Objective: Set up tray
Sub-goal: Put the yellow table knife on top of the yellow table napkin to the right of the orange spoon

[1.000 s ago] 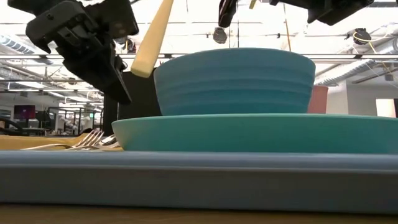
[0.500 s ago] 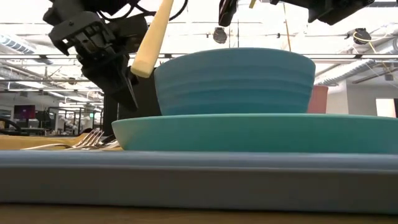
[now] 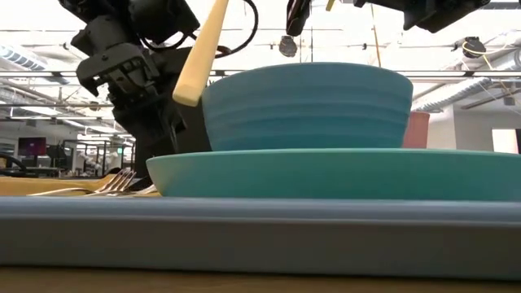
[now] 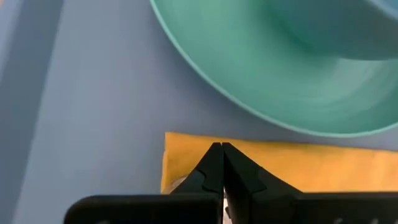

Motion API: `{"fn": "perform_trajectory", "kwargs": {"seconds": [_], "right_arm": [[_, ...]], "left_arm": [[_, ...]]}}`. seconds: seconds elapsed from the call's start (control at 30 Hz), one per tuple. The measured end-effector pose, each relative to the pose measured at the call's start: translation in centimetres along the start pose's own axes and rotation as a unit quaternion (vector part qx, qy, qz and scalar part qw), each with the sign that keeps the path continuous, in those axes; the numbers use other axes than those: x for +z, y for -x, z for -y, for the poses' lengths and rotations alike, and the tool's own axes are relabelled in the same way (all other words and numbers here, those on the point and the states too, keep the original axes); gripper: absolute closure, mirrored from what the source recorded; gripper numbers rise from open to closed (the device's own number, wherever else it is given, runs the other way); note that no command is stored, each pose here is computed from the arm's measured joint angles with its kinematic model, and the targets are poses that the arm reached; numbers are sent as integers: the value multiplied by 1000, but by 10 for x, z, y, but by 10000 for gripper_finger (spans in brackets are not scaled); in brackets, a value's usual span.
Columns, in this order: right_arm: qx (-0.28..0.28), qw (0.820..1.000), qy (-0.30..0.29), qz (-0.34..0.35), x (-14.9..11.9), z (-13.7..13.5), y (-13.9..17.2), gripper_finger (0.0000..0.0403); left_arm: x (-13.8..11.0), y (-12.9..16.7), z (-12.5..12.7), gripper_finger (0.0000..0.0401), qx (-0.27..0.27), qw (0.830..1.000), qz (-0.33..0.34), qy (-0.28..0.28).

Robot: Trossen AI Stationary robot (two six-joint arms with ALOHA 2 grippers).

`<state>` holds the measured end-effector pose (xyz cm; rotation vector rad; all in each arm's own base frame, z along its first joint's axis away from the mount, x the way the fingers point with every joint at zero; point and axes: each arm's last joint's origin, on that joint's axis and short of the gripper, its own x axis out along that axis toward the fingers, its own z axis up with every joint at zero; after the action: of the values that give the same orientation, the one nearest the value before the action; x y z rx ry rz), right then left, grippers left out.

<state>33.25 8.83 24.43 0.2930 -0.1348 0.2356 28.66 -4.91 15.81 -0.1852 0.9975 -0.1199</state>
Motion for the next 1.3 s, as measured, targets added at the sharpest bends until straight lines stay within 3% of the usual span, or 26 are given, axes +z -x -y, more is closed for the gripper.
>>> {"fn": "perform_trajectory", "kwargs": {"seconds": [0.23, 1.03, 1.3], "right_arm": [[0, 1000, 0, 1, 0, 0, 0, 403], [-1, 1000, 2, -1, 0, 0, 0, 403], [-1, 1000, 2, -1, 0, 0, 0, 403]], "left_arm": [[-1, -12, -5, 401, -11, 1000, -12, 2], [-4, -12, -6, 401, -6, 999, -27, 24], [-7, -11, -8, 401, 20, 998, -37, 40]]}}
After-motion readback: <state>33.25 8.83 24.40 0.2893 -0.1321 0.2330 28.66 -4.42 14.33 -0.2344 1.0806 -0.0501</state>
